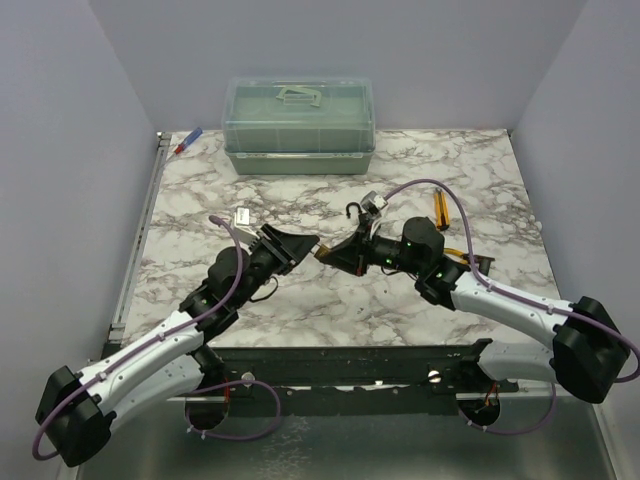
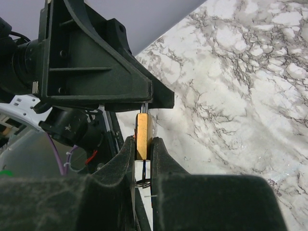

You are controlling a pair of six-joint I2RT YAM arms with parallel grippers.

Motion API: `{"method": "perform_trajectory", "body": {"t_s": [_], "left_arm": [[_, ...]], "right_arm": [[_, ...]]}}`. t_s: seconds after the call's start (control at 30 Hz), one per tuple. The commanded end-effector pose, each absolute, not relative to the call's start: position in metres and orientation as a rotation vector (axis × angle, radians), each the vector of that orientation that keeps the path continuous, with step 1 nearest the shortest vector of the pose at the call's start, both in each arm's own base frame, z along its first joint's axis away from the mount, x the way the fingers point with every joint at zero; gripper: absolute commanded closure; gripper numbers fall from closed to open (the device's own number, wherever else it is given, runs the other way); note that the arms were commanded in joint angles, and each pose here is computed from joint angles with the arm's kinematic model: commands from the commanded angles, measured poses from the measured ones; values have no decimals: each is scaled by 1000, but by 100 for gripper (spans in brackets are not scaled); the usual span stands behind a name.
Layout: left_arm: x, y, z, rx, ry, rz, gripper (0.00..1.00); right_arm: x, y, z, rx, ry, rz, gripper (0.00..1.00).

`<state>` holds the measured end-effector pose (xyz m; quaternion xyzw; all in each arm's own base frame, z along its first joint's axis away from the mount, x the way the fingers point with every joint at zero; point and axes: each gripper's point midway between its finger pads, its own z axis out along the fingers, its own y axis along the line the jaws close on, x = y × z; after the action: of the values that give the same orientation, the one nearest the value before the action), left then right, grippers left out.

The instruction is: Unlock with the key

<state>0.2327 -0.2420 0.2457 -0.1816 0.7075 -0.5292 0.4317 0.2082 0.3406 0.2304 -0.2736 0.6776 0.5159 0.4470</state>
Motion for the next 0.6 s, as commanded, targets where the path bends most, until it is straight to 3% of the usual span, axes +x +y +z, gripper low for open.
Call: {"method": "perform_trajectory", "body": {"t_s": [0.0, 0.57], "left_arm": [[235, -249, 263, -427, 1730, -1357, 59], [240, -259, 244, -480, 1832, -1341, 71]], "right_arm": [[203, 346, 239, -739, 1627, 1304, 100], [229, 331, 214, -795, 1683, 1030, 100]]}}
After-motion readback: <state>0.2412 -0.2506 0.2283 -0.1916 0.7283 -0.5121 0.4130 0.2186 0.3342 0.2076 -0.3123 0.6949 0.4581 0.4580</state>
